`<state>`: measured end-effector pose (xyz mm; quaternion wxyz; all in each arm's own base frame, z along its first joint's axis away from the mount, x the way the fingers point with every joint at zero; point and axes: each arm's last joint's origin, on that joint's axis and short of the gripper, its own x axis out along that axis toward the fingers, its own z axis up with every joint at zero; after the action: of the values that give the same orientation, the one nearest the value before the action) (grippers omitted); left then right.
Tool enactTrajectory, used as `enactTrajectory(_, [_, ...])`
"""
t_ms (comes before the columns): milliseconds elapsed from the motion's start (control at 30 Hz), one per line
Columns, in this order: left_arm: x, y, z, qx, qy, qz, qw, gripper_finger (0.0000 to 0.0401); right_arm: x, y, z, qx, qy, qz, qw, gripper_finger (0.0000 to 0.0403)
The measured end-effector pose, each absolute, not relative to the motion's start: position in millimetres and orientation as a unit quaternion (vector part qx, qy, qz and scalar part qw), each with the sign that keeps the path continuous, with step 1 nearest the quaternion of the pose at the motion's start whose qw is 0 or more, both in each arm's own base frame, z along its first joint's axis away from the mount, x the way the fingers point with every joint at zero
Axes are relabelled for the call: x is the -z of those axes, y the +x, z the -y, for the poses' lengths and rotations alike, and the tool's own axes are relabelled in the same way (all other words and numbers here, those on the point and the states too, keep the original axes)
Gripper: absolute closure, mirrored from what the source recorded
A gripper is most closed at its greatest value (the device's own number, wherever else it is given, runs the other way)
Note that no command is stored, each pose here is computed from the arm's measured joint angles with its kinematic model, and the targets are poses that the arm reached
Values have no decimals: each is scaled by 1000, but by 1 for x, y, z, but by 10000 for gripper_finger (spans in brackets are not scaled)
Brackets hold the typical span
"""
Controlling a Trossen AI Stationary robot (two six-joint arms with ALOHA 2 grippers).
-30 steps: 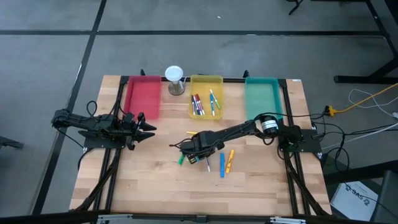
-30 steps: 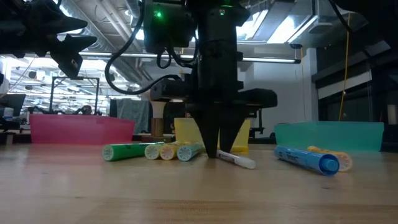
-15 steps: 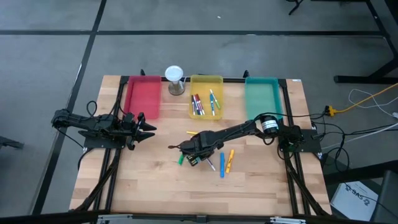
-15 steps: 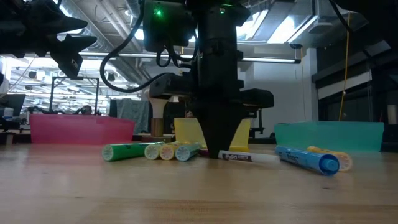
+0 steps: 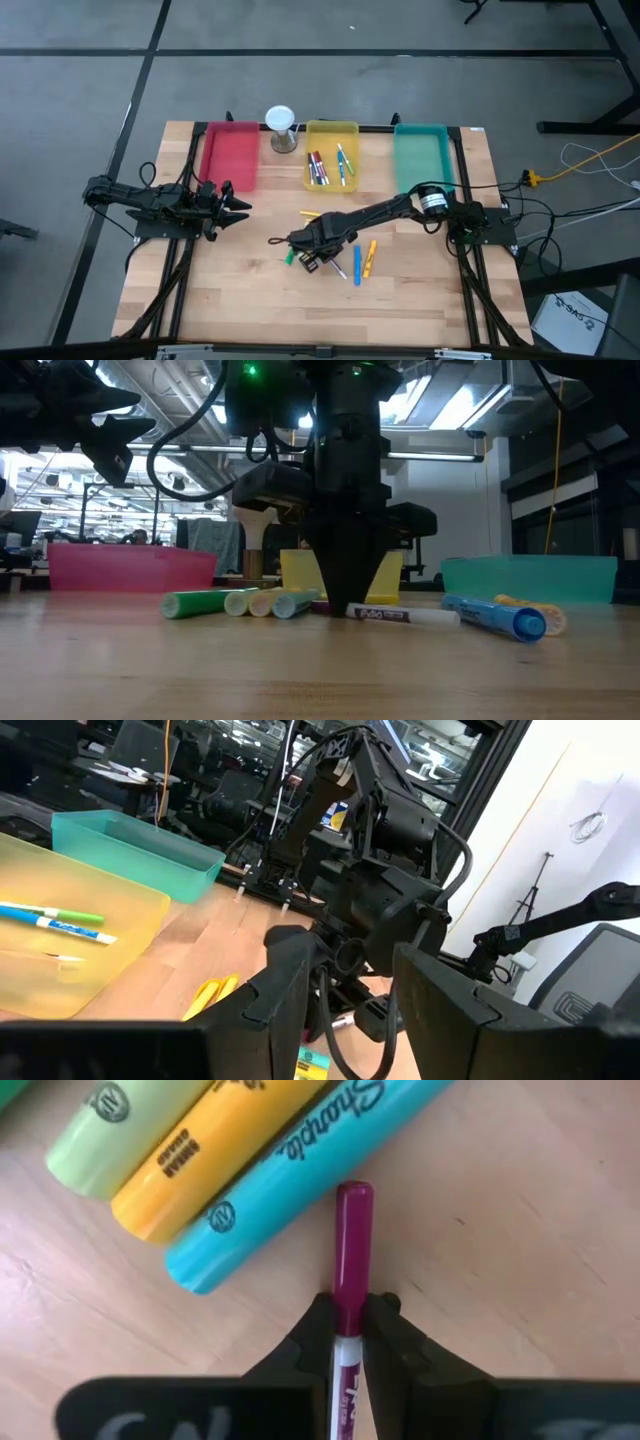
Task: Pick & Place Markers
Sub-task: Put the red marker into the yellow bin
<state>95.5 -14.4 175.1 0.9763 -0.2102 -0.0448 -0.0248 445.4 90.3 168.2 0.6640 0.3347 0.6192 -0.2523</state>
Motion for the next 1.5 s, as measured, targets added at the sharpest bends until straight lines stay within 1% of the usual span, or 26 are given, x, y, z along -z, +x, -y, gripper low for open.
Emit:
enactTrajectory(267, [-175,95,14,25,-210,45,976,258,-176,444,-84,244,336,-623,663,369])
enactTrajectory(533, [-175,95,14,25,-210,45,976,258,-212,438,-62,248,331,-589,694,369])
enactTrajectory(867, [-175,95,14,25,-210,45,976,258,-249,432,-3,271,318,-538,732,369])
enactTrajectory(1267, [-175,95,14,25,-210,45,976,258,-264,423,75,287,309,-508,751,369])
enactTrajectory(1500, [-175,95,14,25,-210,45,976,258,-276,410,117,304,329,-479,755,369])
